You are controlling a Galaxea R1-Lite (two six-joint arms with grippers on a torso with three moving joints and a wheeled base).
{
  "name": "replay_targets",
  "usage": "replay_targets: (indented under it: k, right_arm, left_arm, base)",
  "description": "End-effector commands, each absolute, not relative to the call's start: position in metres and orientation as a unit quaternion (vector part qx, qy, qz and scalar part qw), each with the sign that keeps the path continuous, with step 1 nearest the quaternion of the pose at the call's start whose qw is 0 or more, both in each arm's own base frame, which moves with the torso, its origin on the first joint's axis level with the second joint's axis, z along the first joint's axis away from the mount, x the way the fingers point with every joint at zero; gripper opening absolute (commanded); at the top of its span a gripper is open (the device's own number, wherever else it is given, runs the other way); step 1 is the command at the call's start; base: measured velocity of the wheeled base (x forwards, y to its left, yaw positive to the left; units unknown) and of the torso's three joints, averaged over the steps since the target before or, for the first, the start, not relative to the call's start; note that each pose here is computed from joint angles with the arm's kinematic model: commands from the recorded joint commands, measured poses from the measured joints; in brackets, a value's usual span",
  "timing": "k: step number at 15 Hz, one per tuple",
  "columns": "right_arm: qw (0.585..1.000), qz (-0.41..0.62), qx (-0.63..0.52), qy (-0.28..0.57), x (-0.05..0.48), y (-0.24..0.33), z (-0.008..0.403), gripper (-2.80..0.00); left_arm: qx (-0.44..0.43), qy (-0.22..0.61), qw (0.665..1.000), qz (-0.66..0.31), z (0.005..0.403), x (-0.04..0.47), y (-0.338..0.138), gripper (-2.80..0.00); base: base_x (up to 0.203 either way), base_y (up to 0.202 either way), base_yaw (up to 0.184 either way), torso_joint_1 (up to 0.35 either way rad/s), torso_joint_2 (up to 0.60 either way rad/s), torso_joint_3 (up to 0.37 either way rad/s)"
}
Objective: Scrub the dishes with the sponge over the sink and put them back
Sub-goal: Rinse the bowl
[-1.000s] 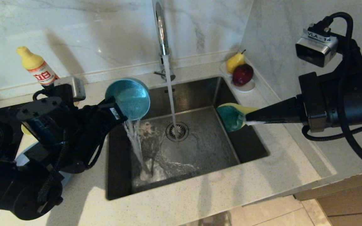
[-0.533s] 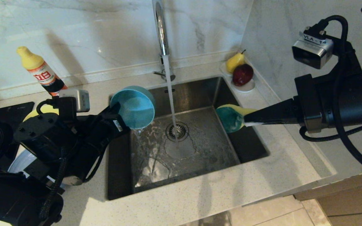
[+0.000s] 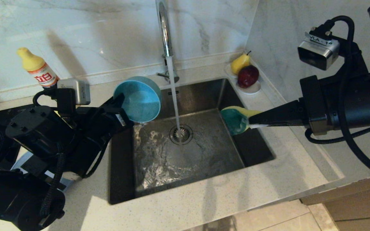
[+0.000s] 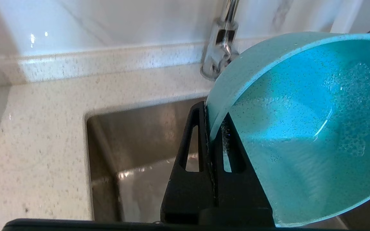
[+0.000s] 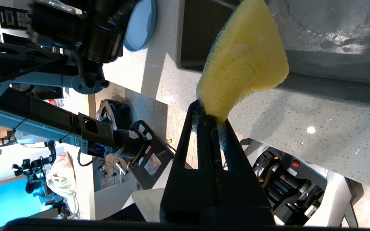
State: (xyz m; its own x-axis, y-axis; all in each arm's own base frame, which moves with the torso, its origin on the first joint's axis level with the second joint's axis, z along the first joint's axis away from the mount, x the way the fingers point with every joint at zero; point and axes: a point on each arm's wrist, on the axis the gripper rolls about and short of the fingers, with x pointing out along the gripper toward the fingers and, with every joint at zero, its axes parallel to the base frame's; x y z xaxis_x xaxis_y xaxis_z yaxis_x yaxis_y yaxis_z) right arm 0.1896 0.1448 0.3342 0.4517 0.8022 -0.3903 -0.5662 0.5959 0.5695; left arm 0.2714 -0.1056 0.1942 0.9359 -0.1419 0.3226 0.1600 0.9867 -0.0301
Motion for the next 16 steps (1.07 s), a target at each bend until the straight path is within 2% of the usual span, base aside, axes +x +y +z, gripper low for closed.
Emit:
replay_targets:
  k: [1,16]
  right_arm:
    - [0.831,0.411,0.184,0.326,0.189,0.145,0.334,-2.8]
    - [0.832,0.406,0.186,0.331,0.199,0.146,0.329,-2.8]
  left_arm:
    - [-0.032,-0.174,0.981,-0.076,0.2,0.27,-0.105,-2.8]
    - [-0.035,-0.268,0.96,-0.071,0.248,0.279,-0.083,-2.8]
  base:
    - [0.0,0.0,0.0,0.0,0.0,0.0]
    - [0.0,0.0,0.0,0.0,0.0,0.0]
